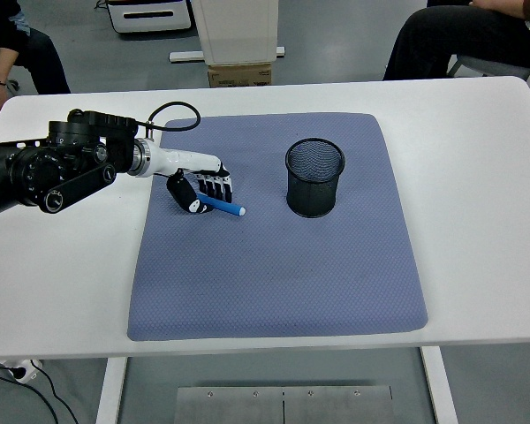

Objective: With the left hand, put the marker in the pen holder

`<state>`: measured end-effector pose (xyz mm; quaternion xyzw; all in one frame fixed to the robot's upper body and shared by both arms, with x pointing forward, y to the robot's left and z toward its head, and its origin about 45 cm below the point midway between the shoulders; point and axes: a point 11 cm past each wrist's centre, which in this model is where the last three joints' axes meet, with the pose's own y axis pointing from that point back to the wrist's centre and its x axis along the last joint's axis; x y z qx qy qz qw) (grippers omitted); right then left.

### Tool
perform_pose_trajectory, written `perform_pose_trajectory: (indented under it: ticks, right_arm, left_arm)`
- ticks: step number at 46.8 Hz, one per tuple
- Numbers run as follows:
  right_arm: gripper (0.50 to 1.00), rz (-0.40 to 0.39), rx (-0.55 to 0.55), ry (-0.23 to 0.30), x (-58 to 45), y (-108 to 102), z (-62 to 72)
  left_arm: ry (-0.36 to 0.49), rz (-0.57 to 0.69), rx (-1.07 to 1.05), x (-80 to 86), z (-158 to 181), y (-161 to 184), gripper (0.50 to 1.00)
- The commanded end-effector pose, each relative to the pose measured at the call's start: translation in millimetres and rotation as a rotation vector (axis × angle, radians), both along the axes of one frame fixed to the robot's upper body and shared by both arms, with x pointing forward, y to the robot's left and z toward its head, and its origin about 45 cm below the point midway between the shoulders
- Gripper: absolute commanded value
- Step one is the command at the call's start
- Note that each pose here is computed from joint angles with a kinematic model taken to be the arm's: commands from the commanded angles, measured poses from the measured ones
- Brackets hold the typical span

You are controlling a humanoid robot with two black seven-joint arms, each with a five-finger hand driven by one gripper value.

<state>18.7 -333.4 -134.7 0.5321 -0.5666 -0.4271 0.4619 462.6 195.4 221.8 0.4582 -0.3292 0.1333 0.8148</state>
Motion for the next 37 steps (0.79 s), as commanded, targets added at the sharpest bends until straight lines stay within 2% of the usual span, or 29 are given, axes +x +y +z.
perform_pose_trajectory:
  ticks: [1,20,37]
  right_arm:
    - [1.000,0.000,0.000,0.000,0.0,-0.1,0.0]
    - [1.000,0.000,-0.001,0.000,0.0,-0.1,0.0]
    - [1.000,0.000,-0.001,0.000,0.0,-0.1,0.0]
  left_arm:
    - [0.000,0.000,0.000,0.0,0.0,-0.1,0.587]
    - [0.004,0.000,-0.001,-0.8,-1.4,0.2,0.500]
    - [0.006,0.002,-0.001,-0.8,-1.3,0.9,0.500]
